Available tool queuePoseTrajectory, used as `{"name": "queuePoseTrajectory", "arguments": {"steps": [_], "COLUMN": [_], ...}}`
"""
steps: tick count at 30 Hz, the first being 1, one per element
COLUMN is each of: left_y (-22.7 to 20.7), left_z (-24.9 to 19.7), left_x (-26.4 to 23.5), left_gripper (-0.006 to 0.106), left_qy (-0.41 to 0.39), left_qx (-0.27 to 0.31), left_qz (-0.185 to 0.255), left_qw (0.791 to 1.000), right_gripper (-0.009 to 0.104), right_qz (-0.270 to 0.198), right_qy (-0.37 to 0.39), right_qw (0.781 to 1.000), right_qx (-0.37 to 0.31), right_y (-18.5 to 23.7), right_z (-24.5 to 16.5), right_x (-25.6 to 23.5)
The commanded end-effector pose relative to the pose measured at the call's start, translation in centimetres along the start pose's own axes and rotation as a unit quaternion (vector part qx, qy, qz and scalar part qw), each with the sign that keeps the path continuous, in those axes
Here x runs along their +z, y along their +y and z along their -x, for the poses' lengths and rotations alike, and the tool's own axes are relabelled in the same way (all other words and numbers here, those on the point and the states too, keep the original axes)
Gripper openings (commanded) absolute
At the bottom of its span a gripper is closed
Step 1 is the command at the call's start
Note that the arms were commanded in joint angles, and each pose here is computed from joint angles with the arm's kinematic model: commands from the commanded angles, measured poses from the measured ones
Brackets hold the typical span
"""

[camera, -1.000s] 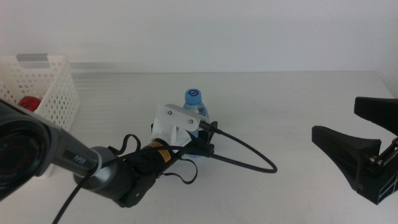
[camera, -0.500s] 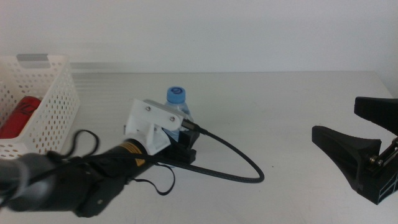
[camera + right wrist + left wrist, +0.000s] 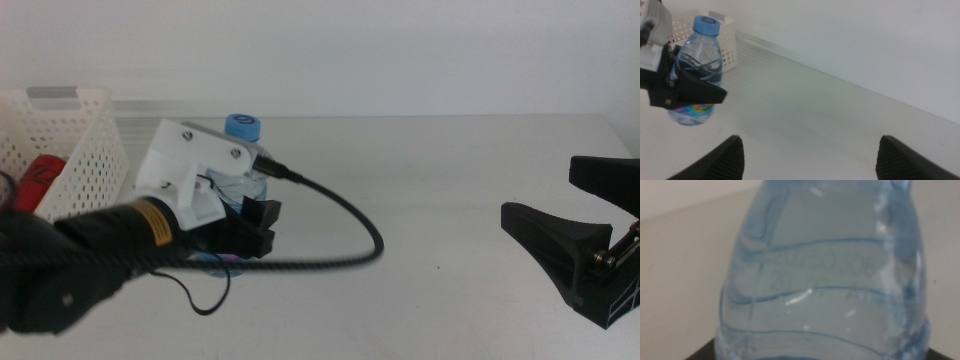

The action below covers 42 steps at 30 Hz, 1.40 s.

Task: Use arms to grab the bottles and put them into the dustbin to the left of the table.

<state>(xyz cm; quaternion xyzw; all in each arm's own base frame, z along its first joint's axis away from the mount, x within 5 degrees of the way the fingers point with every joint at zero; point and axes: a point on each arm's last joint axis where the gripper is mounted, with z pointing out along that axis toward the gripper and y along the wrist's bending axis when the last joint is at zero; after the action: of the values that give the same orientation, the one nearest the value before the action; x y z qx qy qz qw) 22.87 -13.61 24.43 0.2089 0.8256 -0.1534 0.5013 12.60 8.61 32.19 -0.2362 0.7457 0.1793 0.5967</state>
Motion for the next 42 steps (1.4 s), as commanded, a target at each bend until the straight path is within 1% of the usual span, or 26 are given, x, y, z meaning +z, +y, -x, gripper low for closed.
{"name": "queuePoseTrajectory", "arguments": {"steps": [1,9,15,19,25,33,42], "left_y": [-0.1,0.2,2.2,3.7,7.4,13.5,19.5], "left_z": [3.6,7.5,10.6,12.4,13.9,14.0,13.7], "left_x": [-1.8,-3.1,-3.8,-4.6,-5.4,-6.3,-6.5], "left_gripper": [-0.005,-0.005,-0.005,-0.005,-0.005,-0.005,-0.005], "left_qy": [-0.044,0.07,0.114,0.141,0.192,0.222,0.263], "left_qx": [-0.009,-0.01,-0.026,-0.009,-0.02,-0.051,-0.075], "left_qz": [0.001,0.028,0.067,0.089,0.13,0.188,0.232], "left_qw": [0.999,0.997,0.991,0.986,0.972,0.955,0.934], "right_gripper": [0.074,0.074,0.074,0.074,0.074,0.074,0.074], "right_qz": [0.001,0.001,0.001,0.001,0.001,0.001,0.001], "right_qy": [-0.055,-0.055,-0.055,-0.055,-0.055,-0.055,-0.055], "right_qw": [0.998,0.998,0.998,0.998,0.998,0.998,0.998], "right_qx": [-0.01,-0.01,-0.01,-0.01,-0.01,-0.01,-0.01], "right_y": [0.0,0.0,0.0,0.0,0.0,0.0,0.0], "right_z": [1.7,1.7,1.7,1.7,1.7,1.7,1.7], "right_x": [-0.4,-0.4,-0.4,-0.4,-0.4,-0.4,-0.4]}}
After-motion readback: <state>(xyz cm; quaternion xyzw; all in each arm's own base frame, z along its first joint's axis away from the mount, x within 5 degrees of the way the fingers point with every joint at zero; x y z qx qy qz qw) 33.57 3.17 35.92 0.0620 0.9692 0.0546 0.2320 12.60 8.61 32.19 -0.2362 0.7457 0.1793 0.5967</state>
